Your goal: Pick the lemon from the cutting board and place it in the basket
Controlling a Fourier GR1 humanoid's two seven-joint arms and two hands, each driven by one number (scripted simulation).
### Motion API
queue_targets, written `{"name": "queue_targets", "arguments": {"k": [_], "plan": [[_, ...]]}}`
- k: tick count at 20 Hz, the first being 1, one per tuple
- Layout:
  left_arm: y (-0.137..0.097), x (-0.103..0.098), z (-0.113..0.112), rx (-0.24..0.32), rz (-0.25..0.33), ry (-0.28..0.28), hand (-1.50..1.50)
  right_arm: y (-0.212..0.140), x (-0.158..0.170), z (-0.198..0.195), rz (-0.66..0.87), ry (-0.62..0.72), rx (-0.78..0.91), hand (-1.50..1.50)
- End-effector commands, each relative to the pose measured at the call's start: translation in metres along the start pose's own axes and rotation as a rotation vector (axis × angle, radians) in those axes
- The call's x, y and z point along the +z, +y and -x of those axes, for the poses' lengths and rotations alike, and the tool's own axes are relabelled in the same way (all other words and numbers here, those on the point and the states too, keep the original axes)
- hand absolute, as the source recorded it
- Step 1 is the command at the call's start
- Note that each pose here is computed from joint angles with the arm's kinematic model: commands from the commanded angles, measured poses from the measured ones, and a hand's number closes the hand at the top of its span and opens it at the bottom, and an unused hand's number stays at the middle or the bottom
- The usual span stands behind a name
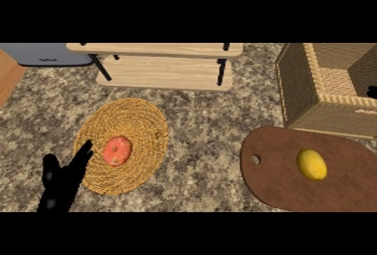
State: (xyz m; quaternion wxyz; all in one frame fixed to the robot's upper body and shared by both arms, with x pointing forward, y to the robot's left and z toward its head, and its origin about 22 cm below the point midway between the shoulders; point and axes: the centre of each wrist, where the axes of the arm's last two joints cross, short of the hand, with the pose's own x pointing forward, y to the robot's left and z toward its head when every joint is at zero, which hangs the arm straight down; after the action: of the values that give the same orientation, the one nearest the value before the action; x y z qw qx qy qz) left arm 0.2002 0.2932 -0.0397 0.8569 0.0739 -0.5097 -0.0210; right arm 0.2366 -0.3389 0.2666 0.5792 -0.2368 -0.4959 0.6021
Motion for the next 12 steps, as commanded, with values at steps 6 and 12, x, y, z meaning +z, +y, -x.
{"name": "queue_targets", "arguments": {"k": [6,12], "plan": [[-0.001,-0.008,0.030,0.009,-0.011,0.057,0.00,0.052,-0.042,0.006,0.009,0.007,-0.009,-1.50],[-0.003,-0.006,0.012,0.000,0.009,0.052,0.00,0.081,-0.056,0.025,-0.049,0.047,0.030,-1.50]]}}
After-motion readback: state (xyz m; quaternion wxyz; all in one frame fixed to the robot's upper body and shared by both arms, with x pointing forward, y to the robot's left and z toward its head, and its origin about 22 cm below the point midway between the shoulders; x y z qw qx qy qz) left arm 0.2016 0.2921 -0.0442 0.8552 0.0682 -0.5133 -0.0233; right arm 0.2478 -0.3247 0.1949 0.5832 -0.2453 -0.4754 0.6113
